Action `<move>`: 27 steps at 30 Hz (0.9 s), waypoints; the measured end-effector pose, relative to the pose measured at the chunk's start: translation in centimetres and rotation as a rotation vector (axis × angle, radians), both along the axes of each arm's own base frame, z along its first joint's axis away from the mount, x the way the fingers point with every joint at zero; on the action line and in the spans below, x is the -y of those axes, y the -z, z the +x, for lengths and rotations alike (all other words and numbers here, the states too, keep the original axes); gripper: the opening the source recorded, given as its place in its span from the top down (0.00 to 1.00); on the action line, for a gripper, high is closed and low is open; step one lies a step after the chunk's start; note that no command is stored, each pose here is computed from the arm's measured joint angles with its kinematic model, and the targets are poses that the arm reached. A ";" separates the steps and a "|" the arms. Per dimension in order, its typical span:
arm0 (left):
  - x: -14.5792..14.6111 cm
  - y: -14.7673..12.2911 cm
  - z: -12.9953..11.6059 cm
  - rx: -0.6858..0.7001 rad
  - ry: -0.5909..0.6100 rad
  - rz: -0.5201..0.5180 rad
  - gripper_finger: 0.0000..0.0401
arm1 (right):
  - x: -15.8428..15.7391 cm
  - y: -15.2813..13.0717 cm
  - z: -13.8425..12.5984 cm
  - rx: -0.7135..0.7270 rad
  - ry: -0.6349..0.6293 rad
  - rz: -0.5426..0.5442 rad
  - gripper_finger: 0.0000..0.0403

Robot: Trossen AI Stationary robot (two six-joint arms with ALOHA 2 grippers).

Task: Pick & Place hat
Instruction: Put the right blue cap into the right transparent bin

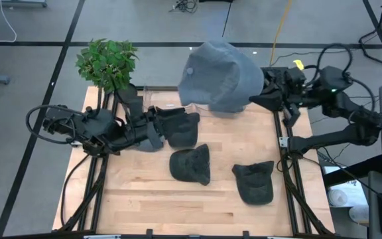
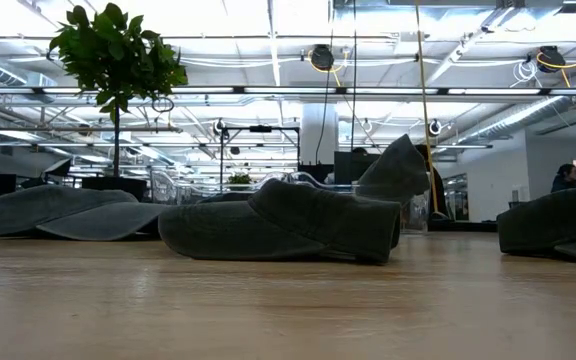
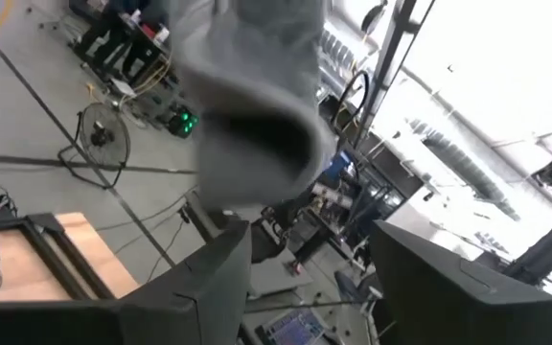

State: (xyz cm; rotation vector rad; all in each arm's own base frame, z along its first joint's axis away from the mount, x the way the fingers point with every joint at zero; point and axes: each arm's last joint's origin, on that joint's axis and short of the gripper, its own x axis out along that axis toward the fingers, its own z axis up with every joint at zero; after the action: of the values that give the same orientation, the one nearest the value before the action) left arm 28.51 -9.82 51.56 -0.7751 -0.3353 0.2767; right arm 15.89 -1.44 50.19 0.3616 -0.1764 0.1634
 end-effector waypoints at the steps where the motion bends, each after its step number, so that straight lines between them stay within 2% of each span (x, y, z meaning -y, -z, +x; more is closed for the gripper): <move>1: 0.0 -0.1 0.0 0.007 -0.003 0.005 0.44 | -0.1 0.1 0.5 0.000 -0.005 -0.002 1.00; 8: -0.2 -0.1 0.0 0.004 -0.024 0.017 0.44 | -0.8 0.4 3.0 0.013 -0.063 -0.010 1.00; 17: -0.4 -0.2 -0.1 0.003 -0.095 0.003 0.44 | -2.0 0.4 3.3 0.011 -0.075 0.005 1.00; 27: -0.5 -0.7 -0.2 0.042 -0.105 0.021 0.44 | -3.9 1.2 5.6 -0.004 -0.142 -0.007 1.00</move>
State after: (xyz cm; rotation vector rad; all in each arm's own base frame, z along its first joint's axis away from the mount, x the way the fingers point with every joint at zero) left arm 28.27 -9.36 52.30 -0.7442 -0.4182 0.3552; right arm 21.50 2.49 49.01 0.3671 -0.1465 0.3035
